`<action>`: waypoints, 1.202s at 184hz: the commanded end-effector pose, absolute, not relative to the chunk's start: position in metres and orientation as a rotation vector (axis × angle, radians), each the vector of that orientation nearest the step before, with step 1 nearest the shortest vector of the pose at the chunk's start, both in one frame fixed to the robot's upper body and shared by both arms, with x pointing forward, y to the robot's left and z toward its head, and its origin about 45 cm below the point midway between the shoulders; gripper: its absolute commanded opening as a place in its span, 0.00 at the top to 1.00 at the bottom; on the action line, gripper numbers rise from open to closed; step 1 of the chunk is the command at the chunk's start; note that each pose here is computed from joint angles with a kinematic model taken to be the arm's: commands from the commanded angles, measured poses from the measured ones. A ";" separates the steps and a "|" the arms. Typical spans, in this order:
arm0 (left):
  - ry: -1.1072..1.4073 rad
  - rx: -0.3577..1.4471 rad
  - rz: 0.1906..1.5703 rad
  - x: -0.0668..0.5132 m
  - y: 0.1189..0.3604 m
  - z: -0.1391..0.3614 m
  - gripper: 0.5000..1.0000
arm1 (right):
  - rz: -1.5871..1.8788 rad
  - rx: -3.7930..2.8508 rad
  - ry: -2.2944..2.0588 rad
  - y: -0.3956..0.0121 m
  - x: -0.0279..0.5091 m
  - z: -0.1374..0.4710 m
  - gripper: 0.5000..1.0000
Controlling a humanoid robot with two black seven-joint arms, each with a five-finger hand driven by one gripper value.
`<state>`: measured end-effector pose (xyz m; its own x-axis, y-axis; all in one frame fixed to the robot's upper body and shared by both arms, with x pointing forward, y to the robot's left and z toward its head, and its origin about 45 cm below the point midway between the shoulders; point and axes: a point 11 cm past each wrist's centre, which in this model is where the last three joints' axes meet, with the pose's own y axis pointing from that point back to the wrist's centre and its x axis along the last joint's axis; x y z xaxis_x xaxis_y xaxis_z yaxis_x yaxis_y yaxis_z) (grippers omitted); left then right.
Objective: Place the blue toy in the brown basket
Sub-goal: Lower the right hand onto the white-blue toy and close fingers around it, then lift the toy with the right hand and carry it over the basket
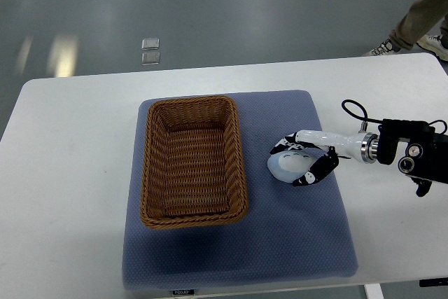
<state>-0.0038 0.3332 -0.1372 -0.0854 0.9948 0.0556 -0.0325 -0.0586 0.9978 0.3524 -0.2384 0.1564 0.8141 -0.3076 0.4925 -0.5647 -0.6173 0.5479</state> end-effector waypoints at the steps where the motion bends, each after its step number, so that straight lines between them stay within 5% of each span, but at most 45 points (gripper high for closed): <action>1: 1.218 1.184 1.330 -0.004 0.333 -0.137 0.00 | 0.469 2.271 -0.651 -0.239 0.353 0.156 0.72; 33: 1.218 1.184 1.330 -0.004 0.333 -0.137 0.00 | 0.484 2.266 -0.674 -0.242 0.358 0.163 1.00; 131: 1.217 1.185 1.331 -0.004 0.334 -0.137 0.00 | 0.695 2.301 -0.746 -0.235 0.404 0.269 1.00; 221: 1.219 1.180 1.327 -0.004 0.332 -0.137 0.00 | 0.868 2.371 -0.452 -0.094 0.419 0.281 0.98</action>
<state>-0.0037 0.3325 -0.1373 -0.0857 0.9949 0.0538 -0.0326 -0.0568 0.9979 0.4170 -0.1257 0.2871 0.7295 -0.1580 0.6655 -0.5157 -0.7663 0.3833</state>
